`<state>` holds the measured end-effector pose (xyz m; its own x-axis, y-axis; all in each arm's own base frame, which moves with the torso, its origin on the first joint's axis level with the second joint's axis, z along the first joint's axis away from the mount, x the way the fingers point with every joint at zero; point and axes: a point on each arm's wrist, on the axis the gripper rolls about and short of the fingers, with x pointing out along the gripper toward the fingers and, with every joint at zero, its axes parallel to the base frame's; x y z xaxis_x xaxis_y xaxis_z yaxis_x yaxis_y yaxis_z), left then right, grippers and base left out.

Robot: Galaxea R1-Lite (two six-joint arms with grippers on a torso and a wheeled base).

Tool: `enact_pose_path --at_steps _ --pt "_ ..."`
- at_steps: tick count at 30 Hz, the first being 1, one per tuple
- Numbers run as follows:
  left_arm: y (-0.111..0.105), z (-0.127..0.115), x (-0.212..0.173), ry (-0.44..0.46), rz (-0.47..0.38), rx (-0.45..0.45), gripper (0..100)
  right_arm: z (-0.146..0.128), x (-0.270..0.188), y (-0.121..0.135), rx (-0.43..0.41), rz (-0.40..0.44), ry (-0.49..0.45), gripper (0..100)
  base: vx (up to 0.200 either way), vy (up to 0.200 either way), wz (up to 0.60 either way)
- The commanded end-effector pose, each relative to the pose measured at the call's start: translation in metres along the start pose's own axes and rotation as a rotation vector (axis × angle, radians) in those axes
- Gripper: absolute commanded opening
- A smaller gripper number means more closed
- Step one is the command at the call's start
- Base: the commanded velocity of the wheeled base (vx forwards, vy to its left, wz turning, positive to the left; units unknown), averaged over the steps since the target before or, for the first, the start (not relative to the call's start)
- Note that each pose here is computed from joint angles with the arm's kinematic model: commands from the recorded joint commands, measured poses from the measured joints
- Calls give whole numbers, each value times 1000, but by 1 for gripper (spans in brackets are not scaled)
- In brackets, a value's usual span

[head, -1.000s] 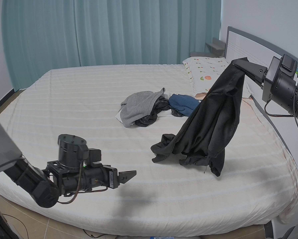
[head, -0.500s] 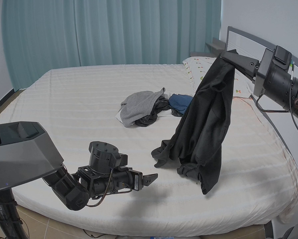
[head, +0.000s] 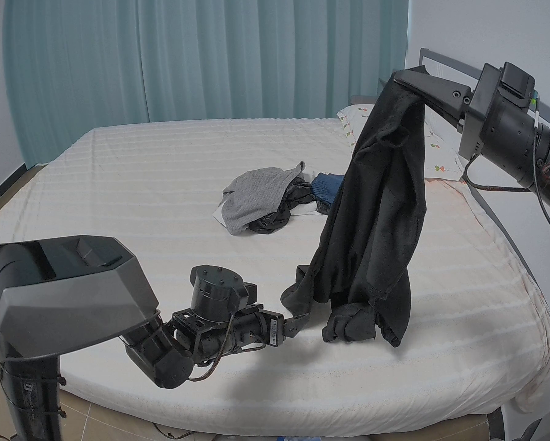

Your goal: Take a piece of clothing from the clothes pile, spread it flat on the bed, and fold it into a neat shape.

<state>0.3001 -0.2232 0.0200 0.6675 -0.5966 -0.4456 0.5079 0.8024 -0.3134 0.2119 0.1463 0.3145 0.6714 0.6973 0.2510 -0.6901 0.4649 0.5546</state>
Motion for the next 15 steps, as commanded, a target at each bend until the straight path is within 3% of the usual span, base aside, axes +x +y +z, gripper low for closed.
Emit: enact_pose_path --at_steps 1,6,11,15 --pt "-4 -3 8 3 -9 -3 100 -2 5 2 3 12 7 0 0 0 0" --pt "-9 -5 19 -3 -12 -4 100 4 10 5 -1 26 -18 0 0 0 0" --pt "-4 -5 38 -53 74 -8 100 6 10 7 -4 22 -35 0 0 0 0" --pt "-4 -2 48 -91 118 -67 100 7 8 8 -5 22 -39 0 0 0 0"
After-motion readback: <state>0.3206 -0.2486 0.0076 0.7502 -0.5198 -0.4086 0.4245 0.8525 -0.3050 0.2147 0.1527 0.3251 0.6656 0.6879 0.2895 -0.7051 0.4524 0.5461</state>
